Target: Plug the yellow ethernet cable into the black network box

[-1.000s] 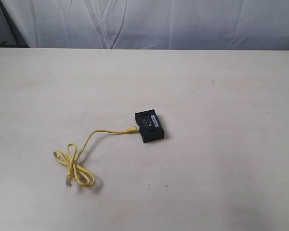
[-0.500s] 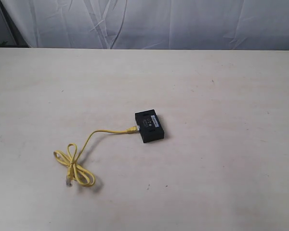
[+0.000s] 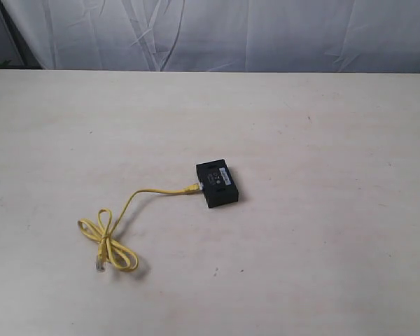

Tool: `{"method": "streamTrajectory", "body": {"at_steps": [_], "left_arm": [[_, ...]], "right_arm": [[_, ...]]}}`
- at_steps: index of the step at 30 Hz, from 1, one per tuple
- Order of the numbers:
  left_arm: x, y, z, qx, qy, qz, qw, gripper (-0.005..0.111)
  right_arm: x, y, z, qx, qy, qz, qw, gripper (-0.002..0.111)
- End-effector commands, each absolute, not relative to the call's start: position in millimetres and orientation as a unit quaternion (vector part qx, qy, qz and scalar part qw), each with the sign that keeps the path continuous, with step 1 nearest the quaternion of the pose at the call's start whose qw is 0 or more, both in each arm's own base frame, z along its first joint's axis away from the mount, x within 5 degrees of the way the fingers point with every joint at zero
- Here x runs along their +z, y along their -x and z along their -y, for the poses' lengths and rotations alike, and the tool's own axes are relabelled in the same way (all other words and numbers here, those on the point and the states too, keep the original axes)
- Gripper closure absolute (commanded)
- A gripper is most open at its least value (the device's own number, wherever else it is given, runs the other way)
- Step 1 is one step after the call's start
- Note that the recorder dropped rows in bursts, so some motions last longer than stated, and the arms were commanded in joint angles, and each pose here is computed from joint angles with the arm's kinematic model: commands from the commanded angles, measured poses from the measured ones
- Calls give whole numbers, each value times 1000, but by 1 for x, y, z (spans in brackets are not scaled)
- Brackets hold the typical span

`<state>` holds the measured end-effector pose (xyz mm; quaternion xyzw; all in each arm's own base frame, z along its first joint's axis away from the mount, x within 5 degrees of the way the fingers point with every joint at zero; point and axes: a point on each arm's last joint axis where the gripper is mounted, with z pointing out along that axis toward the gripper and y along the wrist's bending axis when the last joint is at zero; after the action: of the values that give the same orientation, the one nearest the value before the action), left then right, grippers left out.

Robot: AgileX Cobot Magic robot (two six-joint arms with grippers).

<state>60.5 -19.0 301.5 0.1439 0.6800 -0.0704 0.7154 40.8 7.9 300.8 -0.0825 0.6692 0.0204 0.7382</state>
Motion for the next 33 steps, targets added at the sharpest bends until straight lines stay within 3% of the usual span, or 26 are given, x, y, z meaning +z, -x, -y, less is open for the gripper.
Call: {"method": "streamTrajectory", "body": {"at_steps": [1,21,24,33], "left_arm": [[290,-64,20,-93,-121,-649,745,106],[290,-64,20,-89,-124,-643,750,106],[288,-64,20,-129,-88,-652,742,106],[276,-61,12,-88,-40,-704,704,106]], "right_arm": [[299,-41,-7,18,75,-651,755,109],[298,-41,-8,43,61,-655,752,109],[298,-41,-8,43,61,-655,752,109],[298,-41,-8,43,61,-655,752,109]]}}
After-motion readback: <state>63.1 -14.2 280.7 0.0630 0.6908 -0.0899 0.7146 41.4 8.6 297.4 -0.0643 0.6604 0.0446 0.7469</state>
